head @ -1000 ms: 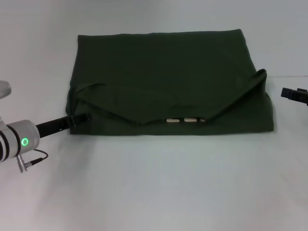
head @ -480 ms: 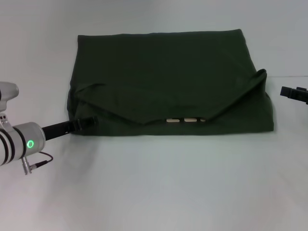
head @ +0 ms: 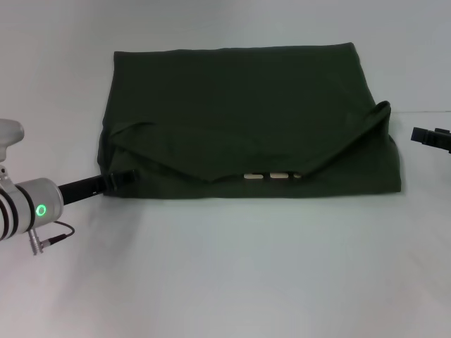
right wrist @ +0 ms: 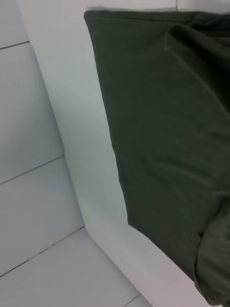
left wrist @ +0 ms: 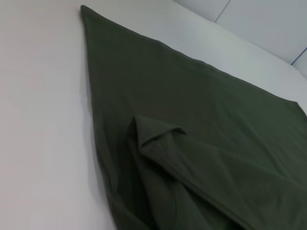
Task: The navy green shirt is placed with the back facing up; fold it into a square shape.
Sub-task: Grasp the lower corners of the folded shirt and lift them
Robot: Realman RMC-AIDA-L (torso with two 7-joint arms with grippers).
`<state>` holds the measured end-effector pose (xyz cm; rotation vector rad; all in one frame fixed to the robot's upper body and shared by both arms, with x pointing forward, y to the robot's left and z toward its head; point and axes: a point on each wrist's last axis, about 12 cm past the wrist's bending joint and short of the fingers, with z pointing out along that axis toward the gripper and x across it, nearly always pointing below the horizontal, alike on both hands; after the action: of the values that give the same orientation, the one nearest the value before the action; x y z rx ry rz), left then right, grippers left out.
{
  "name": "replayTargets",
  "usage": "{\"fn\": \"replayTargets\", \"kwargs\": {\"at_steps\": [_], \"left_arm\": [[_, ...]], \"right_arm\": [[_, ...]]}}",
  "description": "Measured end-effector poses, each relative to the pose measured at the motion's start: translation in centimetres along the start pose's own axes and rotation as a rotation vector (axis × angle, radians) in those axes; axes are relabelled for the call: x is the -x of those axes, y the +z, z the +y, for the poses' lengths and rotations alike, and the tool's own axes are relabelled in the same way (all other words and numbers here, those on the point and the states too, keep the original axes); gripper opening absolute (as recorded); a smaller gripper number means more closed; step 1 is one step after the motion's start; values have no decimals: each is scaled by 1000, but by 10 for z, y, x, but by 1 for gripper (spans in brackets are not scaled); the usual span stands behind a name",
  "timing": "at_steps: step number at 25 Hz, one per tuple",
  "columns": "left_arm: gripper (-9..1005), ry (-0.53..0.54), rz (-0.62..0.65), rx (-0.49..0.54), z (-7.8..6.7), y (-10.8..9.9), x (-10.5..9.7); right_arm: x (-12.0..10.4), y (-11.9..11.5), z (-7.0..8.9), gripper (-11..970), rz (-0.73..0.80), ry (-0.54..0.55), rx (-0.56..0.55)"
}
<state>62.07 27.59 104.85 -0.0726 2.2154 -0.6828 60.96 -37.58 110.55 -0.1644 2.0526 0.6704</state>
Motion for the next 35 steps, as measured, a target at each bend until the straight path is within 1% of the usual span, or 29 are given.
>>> {"fn": "replayTargets", "kwargs": {"at_steps": [9,14,19,25,30,35], "left_arm": [[649,-2,2,7,3,-2,-2],[412,-8,3,10,4,-2,-4],[253,-9,2,11,4,-2,-4],[261,-4,2,14,4,-2,-4],[248,-16,0,32,5,-1,-5],[101,-15,-3,28,5,-1,-3]], "right_arm": [[-3,-1,-1,675,15,4,-5],[-3,-1,-1,676,20,2,-5],[-3,-1,-1,675,20,2,-5],[-3,0,-1,675,20,1,-4],[-1,0,0,675,17,0,-3],[-1,0,0,676,13,3,-3]]}}
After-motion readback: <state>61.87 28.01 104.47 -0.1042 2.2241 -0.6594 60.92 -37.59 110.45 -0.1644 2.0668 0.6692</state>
